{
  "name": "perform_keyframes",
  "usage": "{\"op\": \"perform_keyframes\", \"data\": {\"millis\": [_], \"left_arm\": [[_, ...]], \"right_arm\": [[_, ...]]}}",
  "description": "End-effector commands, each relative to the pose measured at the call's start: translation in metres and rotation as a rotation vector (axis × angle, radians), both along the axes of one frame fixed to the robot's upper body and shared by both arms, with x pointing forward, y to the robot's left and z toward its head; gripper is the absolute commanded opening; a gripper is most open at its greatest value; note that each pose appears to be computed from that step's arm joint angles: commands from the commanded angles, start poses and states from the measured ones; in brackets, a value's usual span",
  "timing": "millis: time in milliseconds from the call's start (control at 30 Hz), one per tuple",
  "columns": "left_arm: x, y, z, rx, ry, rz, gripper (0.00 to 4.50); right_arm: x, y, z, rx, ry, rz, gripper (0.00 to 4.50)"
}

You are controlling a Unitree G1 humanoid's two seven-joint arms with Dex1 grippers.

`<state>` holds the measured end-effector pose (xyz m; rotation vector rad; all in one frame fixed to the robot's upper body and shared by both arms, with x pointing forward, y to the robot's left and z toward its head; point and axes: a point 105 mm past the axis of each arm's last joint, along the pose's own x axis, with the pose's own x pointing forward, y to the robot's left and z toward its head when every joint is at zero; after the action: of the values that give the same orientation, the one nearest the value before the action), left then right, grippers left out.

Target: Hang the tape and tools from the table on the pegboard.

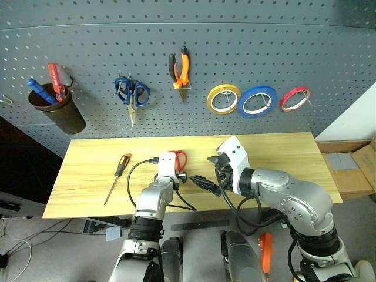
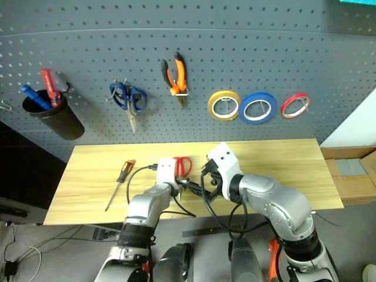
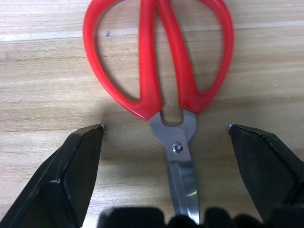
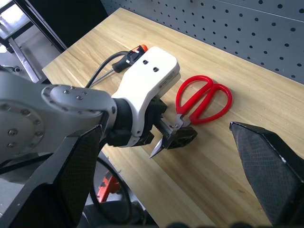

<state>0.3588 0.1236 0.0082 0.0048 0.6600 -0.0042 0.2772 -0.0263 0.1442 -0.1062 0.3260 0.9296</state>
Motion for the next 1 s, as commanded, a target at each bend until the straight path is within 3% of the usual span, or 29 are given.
{"op": "perform_keyframes", "data": {"millis": [33,100,567,767,1000], "left_arm": [[-0.008,0.006,-0.013,0.007,0.056,0.022,4.5],[-0.008,0.007,-0.013,0.01,0.057,0.025,4.5],[-0.009,0.021,-0.012,-0.053,0.02,0.02,0.21],[-0.014,0.029,-0.01,-0.072,-0.005,-0.005,0.21],[-0.017,0.043,0.005,0.006,-0.09,-0.039,0.21]], "right_arm": [[-0.005,0.003,0.013,0.01,-0.054,0.032,4.47],[-0.004,0.003,0.015,0.008,-0.06,0.037,4.47],[0.007,-0.003,0.02,-0.006,-0.059,-0.012,4.5],[0.003,-0.008,0.021,-0.072,-0.101,0.041,4.5],[0.005,-0.012,0.021,-0.079,-0.119,0.043,4.5]]}}
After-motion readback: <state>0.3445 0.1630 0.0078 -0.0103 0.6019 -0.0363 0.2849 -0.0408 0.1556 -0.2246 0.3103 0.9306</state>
